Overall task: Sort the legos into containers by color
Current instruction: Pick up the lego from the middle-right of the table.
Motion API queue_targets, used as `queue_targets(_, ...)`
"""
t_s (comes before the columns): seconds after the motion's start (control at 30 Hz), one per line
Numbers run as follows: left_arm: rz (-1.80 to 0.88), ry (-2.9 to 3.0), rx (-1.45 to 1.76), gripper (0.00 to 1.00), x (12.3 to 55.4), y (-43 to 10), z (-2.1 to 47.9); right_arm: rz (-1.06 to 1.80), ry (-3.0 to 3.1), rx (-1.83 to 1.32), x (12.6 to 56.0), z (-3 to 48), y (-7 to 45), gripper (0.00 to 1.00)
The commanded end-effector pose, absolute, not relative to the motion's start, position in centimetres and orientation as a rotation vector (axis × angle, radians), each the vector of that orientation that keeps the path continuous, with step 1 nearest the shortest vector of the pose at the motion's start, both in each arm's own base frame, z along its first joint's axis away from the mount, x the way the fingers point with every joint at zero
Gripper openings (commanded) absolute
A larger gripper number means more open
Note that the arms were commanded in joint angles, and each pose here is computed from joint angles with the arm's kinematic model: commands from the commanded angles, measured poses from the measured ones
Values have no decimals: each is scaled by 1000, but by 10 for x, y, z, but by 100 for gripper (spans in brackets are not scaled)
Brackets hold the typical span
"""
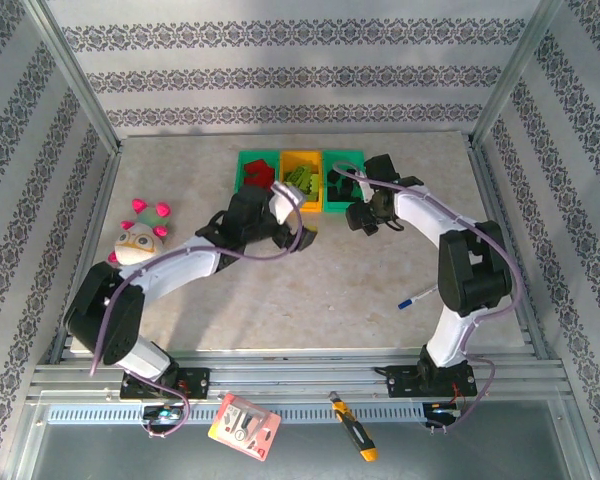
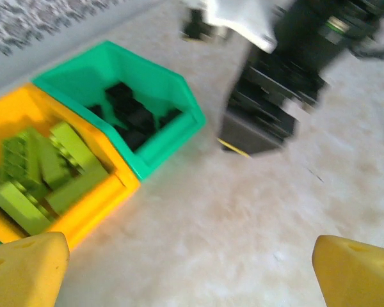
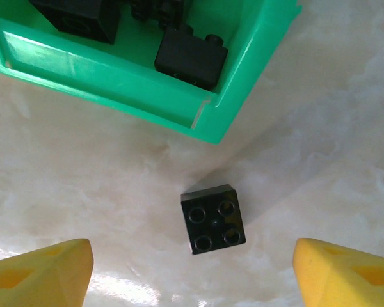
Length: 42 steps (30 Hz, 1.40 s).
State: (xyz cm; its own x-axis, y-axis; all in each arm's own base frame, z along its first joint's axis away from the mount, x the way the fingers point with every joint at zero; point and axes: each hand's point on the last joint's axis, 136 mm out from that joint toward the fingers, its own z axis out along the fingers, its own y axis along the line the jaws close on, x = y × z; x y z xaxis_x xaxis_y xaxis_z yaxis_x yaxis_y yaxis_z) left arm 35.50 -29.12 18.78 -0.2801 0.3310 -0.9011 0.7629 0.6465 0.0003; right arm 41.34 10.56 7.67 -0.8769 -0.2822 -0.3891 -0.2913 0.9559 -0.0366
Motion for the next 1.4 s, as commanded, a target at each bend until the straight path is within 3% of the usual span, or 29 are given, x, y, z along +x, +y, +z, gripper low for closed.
queue_targets(0.0,-585,1816,848,98,333,-291,202,-55,2769,-581,411,65,93,78)
queue_targets(0.17,-613,1865,803,98,310,-282,189,-37,2796,-596,422,48,97,69)
queue_targets(0.4,-538,1878,820,98,311,-274,180,-42,2854,-568,423,24,95,62)
queue_targets(0.77,-550,1846,838,99,315,-280,186,-55,2849,-526,420,32,92,25)
queue_targets(1.13,-557,1827,824,99,317,-282,185,93,2730,-378,398,87,106,25)
queue_targets(1.37,-611,1784,764,99,323,-288,191,222,2439,-212,457,148,131,24)
